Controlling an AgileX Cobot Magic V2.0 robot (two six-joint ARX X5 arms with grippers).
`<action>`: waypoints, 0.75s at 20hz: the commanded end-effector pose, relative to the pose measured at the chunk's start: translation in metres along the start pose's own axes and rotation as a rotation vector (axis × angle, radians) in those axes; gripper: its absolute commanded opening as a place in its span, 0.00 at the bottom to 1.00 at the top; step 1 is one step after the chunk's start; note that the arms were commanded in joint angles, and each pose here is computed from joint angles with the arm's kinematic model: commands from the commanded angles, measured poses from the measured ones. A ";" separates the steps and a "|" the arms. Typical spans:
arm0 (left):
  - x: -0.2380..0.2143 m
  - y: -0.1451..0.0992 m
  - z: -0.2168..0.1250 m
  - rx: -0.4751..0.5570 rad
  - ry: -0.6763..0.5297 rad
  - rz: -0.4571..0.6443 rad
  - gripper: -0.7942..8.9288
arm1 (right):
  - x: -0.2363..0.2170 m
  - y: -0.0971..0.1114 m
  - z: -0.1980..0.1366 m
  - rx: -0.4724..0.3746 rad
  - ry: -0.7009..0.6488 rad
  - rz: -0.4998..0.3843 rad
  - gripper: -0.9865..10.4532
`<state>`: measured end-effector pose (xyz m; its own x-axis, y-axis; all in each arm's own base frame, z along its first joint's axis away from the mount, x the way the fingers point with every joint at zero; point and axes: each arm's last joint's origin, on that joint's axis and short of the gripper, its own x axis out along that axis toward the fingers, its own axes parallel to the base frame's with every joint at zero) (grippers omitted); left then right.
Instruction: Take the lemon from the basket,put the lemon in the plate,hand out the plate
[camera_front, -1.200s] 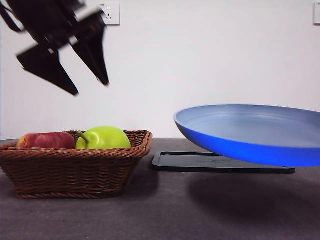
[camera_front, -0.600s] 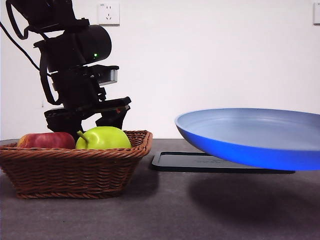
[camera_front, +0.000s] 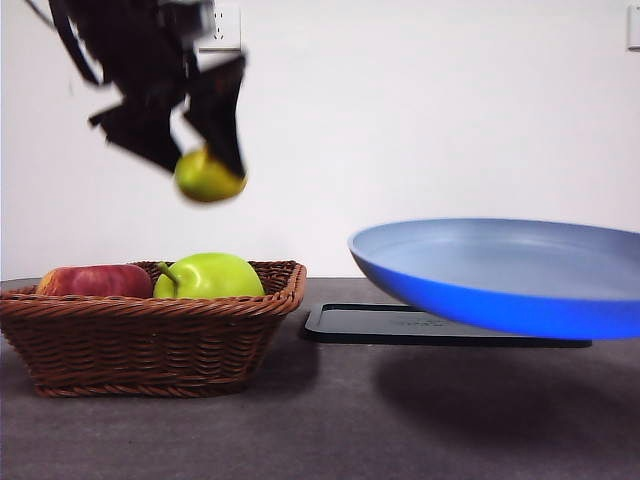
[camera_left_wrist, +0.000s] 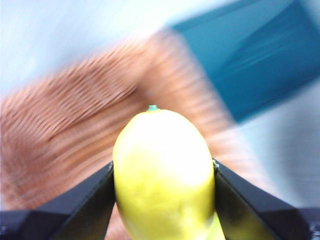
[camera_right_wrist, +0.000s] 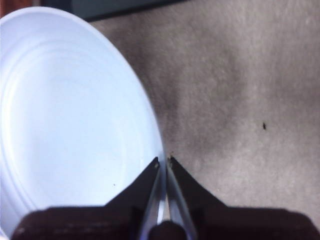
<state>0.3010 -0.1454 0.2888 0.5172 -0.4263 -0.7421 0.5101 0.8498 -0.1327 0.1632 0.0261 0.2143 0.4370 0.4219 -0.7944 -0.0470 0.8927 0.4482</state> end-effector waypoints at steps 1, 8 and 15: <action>-0.020 -0.027 0.006 0.017 -0.053 -0.223 0.34 | 0.003 0.001 0.006 0.018 0.001 0.006 0.09; -0.018 -0.160 -0.019 0.322 -0.048 -0.378 0.34 | 0.009 -0.001 0.007 0.028 0.027 0.000 0.09; 0.036 -0.216 -0.049 0.485 -0.004 -0.312 0.34 | 0.009 -0.001 0.007 0.028 0.033 -0.002 0.09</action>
<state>0.1780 -0.3225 0.2568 0.2961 -0.6219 -0.7250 0.8840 0.4659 -0.0386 0.1701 0.0268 0.2063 0.3984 0.4187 -0.8161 -0.0163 0.8928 0.4501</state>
